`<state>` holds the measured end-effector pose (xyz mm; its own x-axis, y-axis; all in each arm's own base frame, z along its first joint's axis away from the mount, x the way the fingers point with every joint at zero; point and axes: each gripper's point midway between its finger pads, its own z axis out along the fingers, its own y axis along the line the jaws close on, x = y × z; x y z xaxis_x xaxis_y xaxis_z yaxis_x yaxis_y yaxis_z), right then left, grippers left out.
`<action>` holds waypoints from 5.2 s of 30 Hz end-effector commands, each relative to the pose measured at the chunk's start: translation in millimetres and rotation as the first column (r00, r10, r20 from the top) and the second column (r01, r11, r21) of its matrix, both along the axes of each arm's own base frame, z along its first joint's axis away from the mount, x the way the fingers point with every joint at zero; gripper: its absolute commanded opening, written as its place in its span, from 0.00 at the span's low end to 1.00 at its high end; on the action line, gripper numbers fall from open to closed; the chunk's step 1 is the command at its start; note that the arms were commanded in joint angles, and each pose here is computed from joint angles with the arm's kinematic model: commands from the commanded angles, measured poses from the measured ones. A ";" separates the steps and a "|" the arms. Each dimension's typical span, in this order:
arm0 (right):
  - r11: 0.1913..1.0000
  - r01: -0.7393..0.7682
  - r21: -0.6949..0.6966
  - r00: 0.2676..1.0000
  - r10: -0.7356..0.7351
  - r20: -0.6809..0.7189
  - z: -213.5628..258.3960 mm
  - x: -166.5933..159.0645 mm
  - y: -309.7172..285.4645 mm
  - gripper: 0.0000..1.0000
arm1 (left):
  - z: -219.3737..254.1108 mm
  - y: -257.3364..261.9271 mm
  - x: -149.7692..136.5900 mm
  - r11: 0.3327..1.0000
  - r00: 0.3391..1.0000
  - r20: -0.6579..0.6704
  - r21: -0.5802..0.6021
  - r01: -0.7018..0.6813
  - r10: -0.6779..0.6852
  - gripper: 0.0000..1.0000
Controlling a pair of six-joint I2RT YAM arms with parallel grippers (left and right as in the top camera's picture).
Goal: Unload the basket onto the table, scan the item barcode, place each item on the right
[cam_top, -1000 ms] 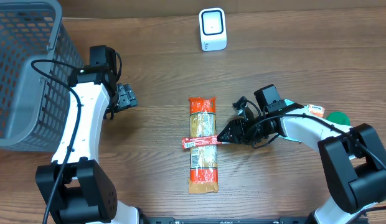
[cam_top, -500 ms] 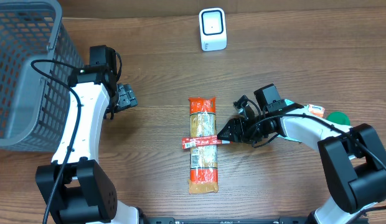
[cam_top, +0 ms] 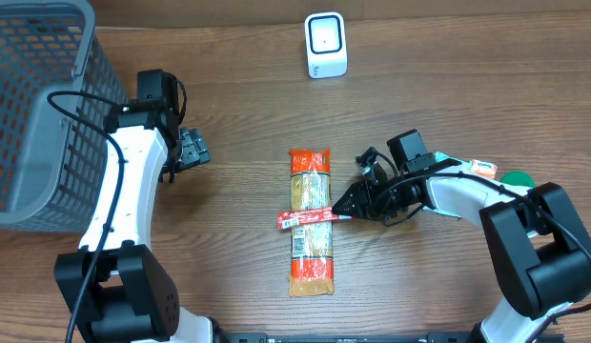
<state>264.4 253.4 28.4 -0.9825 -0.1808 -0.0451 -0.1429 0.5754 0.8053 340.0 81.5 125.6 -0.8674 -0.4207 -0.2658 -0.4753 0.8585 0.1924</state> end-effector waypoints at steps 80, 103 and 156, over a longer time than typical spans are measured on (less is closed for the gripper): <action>0.991 0.034 0.131 0.999 -0.030 -0.036 -6.6 16.2 7.3 0.36 | 12.7 0.9 4.1 1.000 0.999 0.031 0.015 0.024 -0.024 1.00; 0.997 -0.003 0.078 0.907 -0.031 0.421 85.0 43.0 -8.9 0.04 | 12.7 0.9 4.0 1.000 0.999 0.031 0.015 0.024 -0.024 1.00; 0.541 0.549 -0.637 0.122 0.703 0.701 191.6 275.7 -13.1 0.04 | 12.7 0.9 4.1 1.000 0.999 0.031 0.015 0.024 -0.024 1.00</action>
<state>526.1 242.8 217.5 -0.2087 -0.7567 -0.6196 -0.4258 0.6406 -0.6389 339.8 81.5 125.6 -0.8676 -0.4207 -0.2651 -0.4752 0.8585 0.1927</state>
